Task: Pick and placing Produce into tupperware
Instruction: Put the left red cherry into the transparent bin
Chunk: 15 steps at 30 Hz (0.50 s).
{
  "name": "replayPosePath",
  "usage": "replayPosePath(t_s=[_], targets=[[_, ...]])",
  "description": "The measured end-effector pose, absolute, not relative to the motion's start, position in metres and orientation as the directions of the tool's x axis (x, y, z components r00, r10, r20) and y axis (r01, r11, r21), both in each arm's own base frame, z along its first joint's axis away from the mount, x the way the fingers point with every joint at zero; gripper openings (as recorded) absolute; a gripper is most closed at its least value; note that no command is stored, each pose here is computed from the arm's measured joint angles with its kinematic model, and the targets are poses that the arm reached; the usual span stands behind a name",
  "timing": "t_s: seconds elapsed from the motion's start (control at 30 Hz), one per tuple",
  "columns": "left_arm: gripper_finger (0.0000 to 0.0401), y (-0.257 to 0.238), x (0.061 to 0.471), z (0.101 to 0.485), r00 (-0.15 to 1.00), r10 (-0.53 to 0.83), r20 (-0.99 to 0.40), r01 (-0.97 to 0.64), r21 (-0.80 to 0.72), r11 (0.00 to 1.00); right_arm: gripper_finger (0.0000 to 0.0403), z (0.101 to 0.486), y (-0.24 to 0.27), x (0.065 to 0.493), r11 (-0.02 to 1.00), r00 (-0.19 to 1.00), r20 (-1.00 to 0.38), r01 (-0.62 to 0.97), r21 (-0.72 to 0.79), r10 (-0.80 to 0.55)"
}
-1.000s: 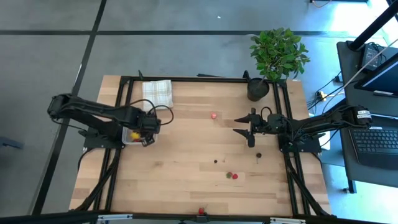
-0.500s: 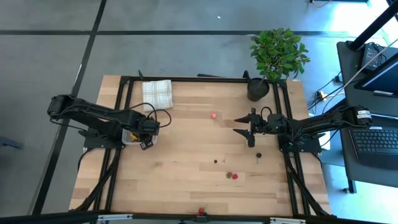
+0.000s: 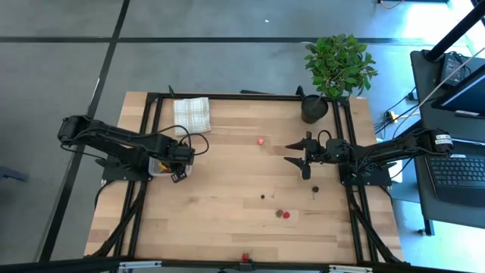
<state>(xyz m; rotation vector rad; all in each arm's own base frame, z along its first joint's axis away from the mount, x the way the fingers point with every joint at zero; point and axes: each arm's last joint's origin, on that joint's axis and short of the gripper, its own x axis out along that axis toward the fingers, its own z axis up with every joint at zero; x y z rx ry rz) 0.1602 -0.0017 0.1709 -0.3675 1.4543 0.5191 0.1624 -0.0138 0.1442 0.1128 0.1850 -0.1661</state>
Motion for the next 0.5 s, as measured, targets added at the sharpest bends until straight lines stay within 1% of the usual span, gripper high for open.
replayPosePath(t_s=[0.5], targets=[[0.0104,-0.0017,0.1602,0.1709,0.038,0.112,-0.993,-0.542,0.073,0.837,0.024,0.1441,-0.0137,0.1624,0.98,0.969,-0.193,0.175,0.096,-0.154]])
